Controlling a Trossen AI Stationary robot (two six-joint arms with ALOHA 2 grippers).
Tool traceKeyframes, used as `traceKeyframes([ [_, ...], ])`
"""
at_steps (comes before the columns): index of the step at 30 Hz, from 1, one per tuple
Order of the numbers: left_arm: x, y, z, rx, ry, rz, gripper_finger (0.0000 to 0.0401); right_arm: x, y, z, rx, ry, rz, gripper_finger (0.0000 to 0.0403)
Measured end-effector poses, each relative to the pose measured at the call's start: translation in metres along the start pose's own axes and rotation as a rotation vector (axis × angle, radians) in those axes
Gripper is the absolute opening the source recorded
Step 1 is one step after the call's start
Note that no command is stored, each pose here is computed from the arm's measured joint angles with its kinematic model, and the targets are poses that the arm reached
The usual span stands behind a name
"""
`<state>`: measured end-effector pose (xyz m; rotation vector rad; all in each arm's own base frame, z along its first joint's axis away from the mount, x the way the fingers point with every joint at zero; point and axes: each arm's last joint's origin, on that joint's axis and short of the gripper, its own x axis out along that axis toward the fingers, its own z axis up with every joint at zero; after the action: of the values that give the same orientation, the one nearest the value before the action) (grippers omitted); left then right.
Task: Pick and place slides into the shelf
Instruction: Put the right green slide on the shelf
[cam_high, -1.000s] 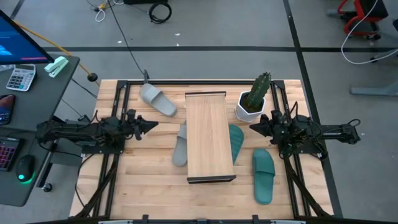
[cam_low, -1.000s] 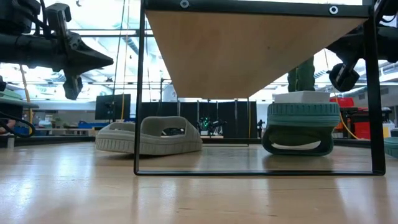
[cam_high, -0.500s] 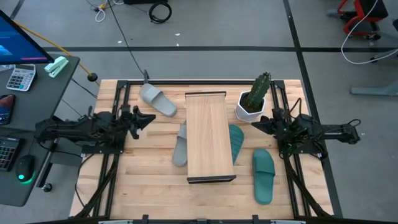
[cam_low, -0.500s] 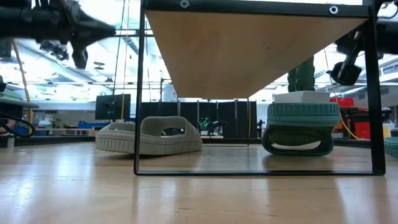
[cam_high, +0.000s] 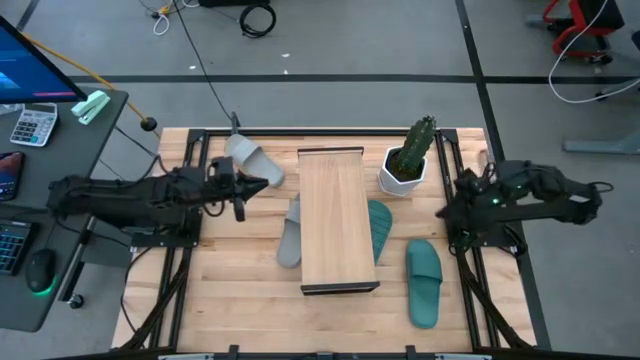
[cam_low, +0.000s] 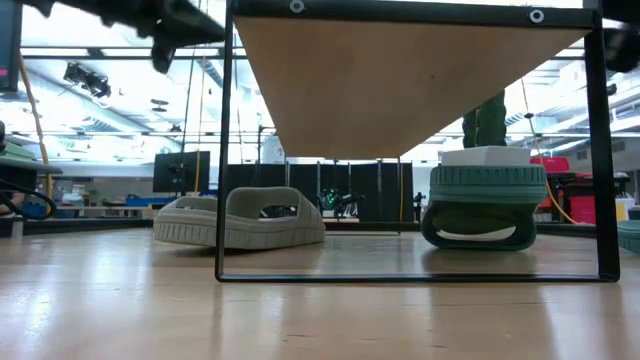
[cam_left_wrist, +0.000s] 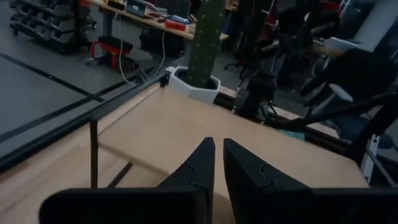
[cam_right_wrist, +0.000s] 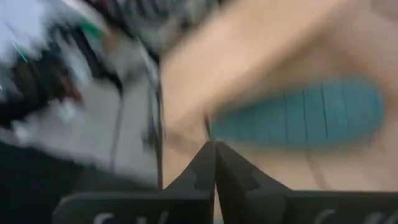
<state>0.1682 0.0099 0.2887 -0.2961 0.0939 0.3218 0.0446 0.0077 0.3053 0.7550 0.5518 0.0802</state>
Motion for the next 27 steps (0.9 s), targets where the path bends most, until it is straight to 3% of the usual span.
traceKeyframes([
  [5,0.011,-0.008,0.014,0.018,0.002,0.000,0.0039,0.000,0.000,-0.007,0.012,0.325,-0.058,0.0029],
  [11,0.012,-0.014,0.014,-0.003,0.040,-0.018,0.0045,0.021,-0.009,-0.015,-0.033,0.518,0.010,0.0060],
  [18,0.008,-0.021,0.002,0.014,0.128,-0.021,0.0055,0.048,-0.029,-0.027,-0.035,0.640,-0.028,0.0120],
  [27,0.003,-0.022,-0.011,0.034,0.244,0.014,0.0072,0.075,-0.044,-0.037,-0.023,0.637,0.079,0.0197],
])
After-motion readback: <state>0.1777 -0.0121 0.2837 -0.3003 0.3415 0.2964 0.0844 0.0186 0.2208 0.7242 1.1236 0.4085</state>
